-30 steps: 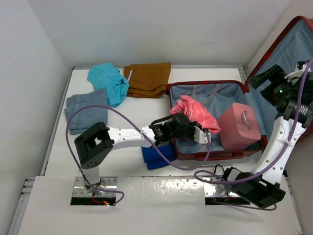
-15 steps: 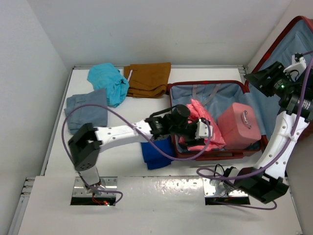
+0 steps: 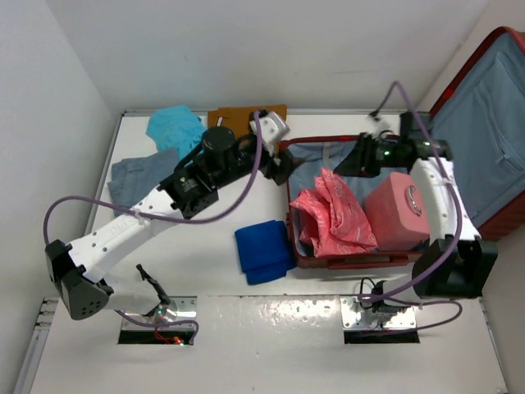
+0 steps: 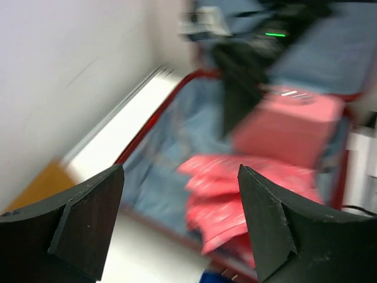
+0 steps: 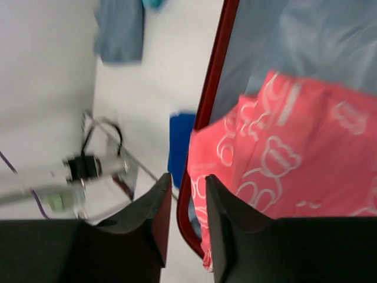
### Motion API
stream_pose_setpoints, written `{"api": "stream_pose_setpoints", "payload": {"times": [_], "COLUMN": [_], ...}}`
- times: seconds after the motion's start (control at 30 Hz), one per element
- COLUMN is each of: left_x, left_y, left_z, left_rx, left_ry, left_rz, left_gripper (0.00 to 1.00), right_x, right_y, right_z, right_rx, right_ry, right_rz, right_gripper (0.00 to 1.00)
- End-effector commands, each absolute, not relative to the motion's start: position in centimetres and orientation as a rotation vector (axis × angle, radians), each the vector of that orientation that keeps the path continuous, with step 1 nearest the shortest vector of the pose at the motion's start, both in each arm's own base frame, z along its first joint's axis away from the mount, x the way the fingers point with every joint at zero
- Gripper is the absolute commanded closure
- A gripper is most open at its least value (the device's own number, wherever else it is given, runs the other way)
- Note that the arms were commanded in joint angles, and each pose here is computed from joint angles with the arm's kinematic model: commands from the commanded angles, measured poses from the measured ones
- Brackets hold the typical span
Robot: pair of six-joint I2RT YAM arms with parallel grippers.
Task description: Pack the luggage
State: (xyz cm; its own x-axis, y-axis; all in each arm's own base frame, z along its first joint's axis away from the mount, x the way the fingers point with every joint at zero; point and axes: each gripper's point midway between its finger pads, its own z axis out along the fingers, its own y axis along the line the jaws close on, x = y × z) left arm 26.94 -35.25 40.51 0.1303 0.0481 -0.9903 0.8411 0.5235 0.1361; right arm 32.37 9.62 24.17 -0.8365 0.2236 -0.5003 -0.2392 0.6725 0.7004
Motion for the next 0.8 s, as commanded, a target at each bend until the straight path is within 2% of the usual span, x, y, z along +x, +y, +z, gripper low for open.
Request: {"api": "stream_pose_setpoints", "payload": {"times": [0.0,0.1,0.3,0.43,0.5,0.53,0.67,0.77], "left_x": [30.8,32.9,34.6,36.8,37.5,37.9,39.3,39.5], "left_y": [-30.5,-27.5,-23.0,-17.6,-15.9,-14.0,-9.0,-7.2], "left_z": [37.9,35.9,34.5,32.9,31.3,30.7,27.1,25.0], "left_rx": [0.650,0.566,0.483,0.281,0.212,0.135,-0.042,-0.058], "left_ry": [1.552,1.620,1.677,1.778,1.836,1.869,1.974,2.049], "left_rz": [-0.614,-0.565,-0.477,-0.404,-0.386,-0.357,-0.194,-0.079], "left_gripper": [0.16,0.16,0.16,0.15,0.15,0.11,0.09,0.08], "right_x": [30.8,29.0,23.6,21.2,21.1,21.1,24.2,26.5], "right_y": [11.3,14.1,17.0,16.4,15.0,14.7,11.1,9.8], "right_z": [19.9,17.3,11.0,7.1,4.8,3.8,1.2,1.0], "right_rx": [-0.177,-0.342,-0.593,-0.696,-0.693,-0.651,-0.476,-0.354], "right_ry": [2.472,2.568,2.772,2.845,2.869,2.883,2.858,2.816], "right_rz": [1.025,1.034,0.959,0.826,0.666,0.629,0.307,0.216], "right_gripper": [0.68,0.62,0.62,0.60,0.58,0.58,0.56,0.56]}}
